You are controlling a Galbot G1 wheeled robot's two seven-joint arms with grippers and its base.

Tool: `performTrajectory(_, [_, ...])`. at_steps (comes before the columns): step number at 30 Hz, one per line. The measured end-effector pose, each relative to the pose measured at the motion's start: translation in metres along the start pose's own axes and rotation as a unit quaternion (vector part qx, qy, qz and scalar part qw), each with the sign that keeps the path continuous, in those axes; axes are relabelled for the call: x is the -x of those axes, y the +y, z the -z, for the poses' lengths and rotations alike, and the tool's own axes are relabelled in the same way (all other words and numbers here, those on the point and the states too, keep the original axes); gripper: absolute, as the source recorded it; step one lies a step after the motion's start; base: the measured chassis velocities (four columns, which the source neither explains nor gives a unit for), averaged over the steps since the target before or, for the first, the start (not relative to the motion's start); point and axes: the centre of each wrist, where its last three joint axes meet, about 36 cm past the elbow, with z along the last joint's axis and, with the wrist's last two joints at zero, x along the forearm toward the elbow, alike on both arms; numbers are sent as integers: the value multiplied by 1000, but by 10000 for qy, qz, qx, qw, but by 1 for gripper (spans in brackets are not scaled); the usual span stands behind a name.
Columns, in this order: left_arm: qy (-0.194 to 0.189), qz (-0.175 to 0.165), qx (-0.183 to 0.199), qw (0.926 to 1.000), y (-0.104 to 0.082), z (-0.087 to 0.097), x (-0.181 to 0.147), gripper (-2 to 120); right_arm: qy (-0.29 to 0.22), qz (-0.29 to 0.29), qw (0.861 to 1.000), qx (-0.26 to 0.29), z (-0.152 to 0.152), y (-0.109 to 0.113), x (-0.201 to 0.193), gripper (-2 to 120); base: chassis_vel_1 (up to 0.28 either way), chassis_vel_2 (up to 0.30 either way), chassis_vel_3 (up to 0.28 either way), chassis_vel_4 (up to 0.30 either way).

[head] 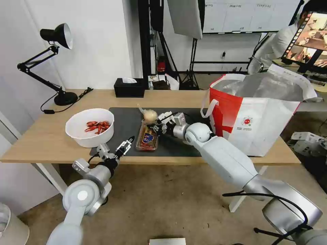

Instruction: Pick up the trash from the table and place it into the takeout bag.

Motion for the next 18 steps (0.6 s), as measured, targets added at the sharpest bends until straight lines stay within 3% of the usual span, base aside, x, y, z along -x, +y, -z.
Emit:
performTrajectory(7, [42, -84, 7, 10000, -6, 2, 12, 100, -11, 41, 10000, -14, 3, 4, 0, 0, 0, 0, 0, 0])
performTrajectory(18, [358, 94, 122, 9992, -14, 9, 36, 100, -8, 43, 10000, -45, 5, 3, -1, 0, 0, 0, 0, 0])
